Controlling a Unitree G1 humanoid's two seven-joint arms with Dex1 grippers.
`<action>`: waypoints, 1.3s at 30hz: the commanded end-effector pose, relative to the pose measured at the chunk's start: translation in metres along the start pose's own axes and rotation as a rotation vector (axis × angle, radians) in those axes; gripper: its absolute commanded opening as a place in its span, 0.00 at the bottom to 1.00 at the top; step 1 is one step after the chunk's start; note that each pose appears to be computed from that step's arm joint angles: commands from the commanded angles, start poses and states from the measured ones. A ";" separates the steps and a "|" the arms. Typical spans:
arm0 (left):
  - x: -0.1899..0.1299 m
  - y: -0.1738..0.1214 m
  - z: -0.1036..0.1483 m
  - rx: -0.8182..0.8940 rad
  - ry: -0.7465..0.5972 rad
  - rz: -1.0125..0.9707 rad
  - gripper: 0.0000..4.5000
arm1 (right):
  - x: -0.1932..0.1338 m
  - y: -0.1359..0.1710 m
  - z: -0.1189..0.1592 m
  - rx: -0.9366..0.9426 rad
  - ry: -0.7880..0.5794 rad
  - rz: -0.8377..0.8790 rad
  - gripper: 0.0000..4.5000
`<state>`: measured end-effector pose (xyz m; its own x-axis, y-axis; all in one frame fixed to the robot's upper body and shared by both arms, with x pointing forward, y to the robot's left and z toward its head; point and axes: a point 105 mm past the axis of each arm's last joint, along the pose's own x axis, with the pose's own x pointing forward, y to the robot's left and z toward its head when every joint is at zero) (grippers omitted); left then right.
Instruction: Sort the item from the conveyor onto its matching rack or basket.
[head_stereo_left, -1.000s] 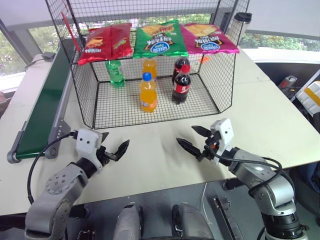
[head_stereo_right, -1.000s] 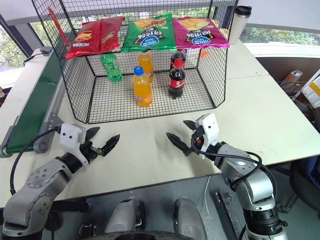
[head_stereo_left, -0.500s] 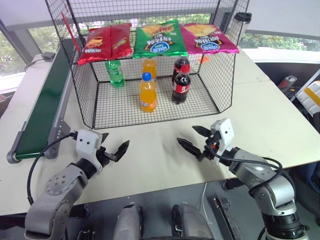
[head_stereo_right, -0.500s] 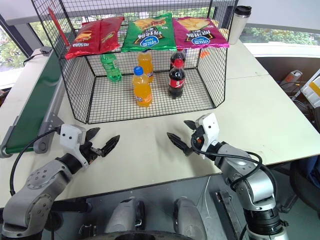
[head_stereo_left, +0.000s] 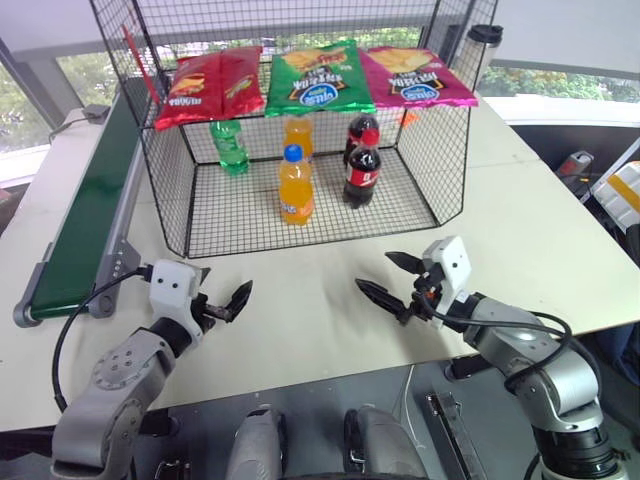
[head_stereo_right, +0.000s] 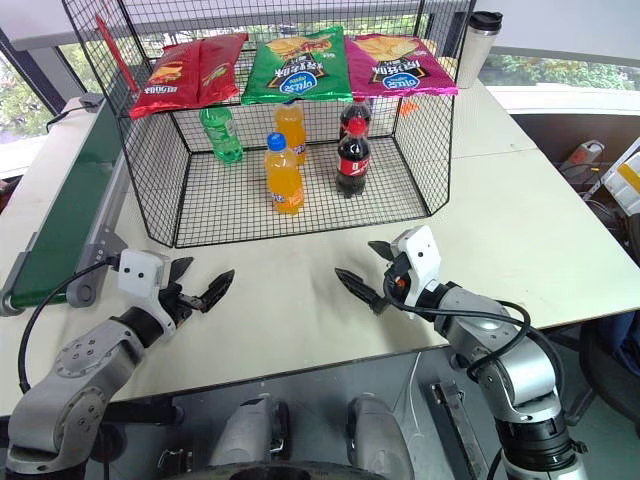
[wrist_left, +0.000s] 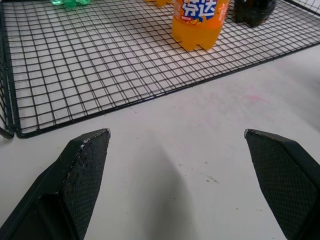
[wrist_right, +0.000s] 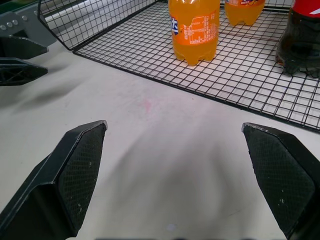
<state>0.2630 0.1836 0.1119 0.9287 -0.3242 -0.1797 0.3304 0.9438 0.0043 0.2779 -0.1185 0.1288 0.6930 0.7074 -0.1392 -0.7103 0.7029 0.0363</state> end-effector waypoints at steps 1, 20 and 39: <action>-0.001 -0.002 0.008 0.017 -0.031 -0.004 0.99 | -0.003 0.004 0.013 -0.037 -0.044 0.018 1.00; 0.001 0.000 0.006 0.039 -0.008 0.024 0.99 | -0.014 0.025 0.011 -0.086 -0.032 0.188 1.00; -0.002 -0.001 0.011 0.050 -0.036 0.028 0.99 | 0.001 0.037 0.039 -0.223 -0.109 0.280 1.00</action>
<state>0.2643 0.1854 0.1114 0.9367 -0.2967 -0.1857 0.3084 0.9505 0.0370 0.2564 -0.0910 0.1588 0.4673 0.8805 -0.0801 -0.8808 0.4557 -0.1285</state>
